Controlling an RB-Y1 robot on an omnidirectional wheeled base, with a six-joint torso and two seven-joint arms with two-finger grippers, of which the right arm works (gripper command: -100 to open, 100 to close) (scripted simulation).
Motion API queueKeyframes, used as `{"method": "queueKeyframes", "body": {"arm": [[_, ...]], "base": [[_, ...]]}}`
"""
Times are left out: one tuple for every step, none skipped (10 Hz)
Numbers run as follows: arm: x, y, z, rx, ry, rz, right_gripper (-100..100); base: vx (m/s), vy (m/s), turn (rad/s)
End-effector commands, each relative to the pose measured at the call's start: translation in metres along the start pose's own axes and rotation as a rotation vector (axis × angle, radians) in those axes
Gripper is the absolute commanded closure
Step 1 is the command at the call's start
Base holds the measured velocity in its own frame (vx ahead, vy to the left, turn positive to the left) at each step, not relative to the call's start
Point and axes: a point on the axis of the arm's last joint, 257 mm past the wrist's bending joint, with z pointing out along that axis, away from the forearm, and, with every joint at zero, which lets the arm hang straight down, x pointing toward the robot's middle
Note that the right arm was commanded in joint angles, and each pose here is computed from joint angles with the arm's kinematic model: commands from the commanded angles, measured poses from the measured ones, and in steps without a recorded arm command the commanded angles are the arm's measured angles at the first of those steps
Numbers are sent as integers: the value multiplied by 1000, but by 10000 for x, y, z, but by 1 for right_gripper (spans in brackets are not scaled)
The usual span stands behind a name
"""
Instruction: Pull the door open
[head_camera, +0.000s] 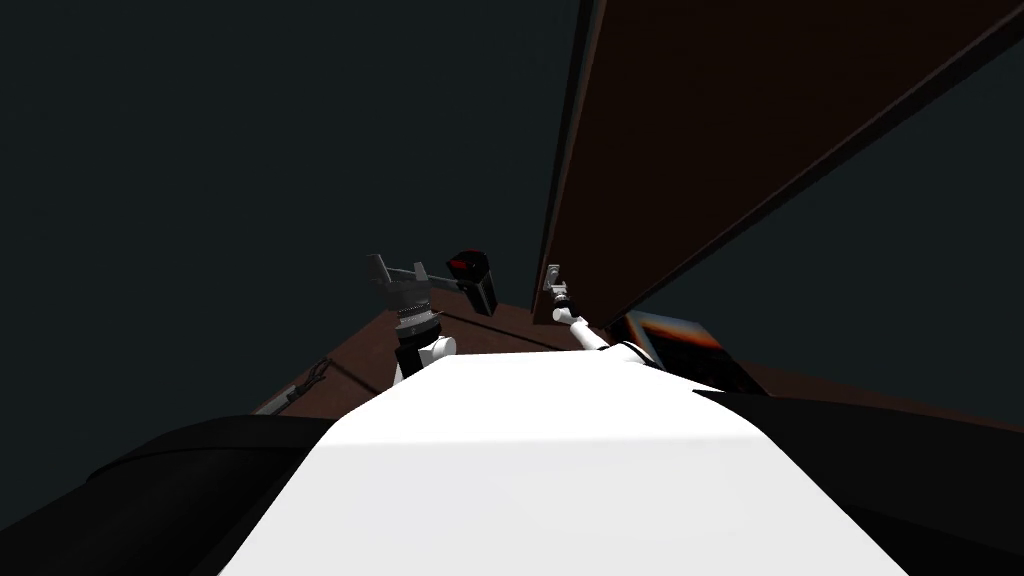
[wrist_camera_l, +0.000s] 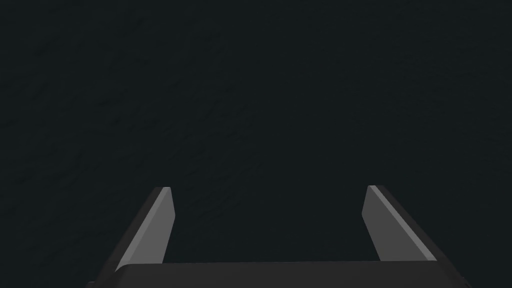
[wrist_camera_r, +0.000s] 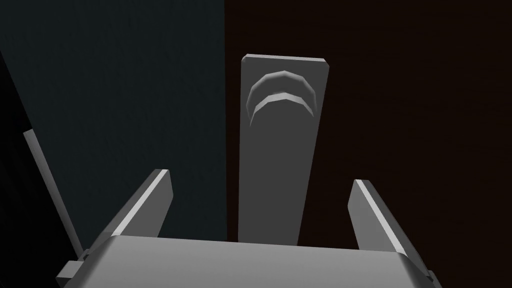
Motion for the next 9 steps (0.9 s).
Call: {"method": "queueKeyframes", "body": {"arm": [[-3,268,-25,-24,0,1,-100],[-4,384,-33,-36,0,1,-100],[-4,497,-41,-47,0,1,-100],[-2,604,-49,-58,0,1,-100],[2,704,-58,-68,1,1,-100],[2,704,-58,-68,1,1,-100],[11,876,-75,-85,2,1,-100],[16,940,-81,-91,3,1,-100],[20,881,-71,-85,1,-2,-100]], "base": [[151,60,138],[126,40,90],[108,18,120],[96,14,116],[93,18,89],[61,7,25],[77,13,115],[99,5,113],[43,-3,17]]}}
